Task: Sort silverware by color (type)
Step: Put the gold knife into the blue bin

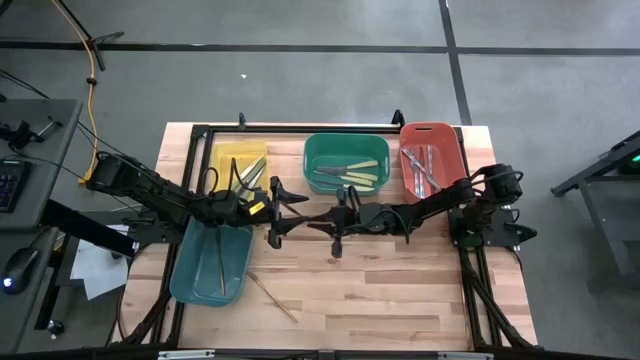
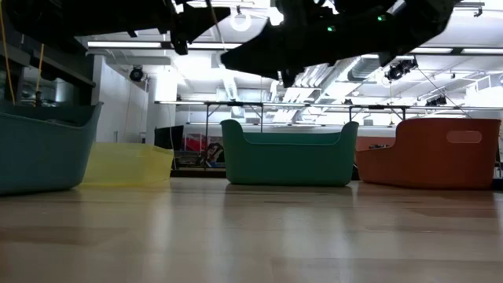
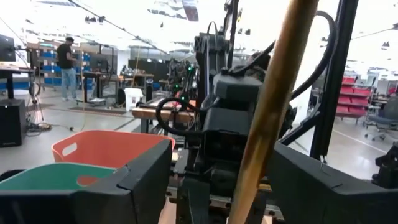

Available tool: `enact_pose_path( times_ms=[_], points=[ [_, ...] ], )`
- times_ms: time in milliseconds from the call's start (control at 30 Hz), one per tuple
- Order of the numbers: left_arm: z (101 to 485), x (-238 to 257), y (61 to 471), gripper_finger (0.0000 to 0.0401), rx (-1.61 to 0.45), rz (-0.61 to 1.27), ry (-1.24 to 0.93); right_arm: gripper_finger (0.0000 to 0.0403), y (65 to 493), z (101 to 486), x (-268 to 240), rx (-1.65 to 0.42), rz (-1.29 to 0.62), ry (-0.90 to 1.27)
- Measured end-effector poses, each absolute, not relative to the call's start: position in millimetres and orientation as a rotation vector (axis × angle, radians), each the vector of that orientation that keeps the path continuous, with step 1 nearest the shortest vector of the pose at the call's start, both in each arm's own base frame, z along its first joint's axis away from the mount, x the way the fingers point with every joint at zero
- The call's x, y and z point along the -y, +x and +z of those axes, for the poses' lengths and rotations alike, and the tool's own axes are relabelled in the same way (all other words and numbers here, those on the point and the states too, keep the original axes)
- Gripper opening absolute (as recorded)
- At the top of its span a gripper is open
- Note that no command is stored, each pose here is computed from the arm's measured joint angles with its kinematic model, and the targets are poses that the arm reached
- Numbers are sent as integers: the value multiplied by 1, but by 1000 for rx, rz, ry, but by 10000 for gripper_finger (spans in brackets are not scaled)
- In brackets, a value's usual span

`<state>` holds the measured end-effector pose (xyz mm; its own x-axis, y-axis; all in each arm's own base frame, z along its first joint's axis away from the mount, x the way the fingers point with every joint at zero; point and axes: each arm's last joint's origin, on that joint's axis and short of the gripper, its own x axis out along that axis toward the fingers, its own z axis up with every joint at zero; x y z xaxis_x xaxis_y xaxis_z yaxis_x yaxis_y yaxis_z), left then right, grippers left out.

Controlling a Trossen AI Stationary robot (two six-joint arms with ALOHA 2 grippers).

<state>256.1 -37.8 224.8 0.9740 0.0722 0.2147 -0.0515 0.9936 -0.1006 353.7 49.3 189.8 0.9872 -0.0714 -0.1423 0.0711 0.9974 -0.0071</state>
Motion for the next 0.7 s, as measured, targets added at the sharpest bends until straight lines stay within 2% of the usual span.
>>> enact_pose_path(
  times_ms=[267,700],
  points=[
    [220,38,257,230,175,58,-79,28,356,191,-50,-149,-72,-10],
    [229,38,249,114,139,20,-67,28,355,192,-48,-155,-115,-39]
  ],
)
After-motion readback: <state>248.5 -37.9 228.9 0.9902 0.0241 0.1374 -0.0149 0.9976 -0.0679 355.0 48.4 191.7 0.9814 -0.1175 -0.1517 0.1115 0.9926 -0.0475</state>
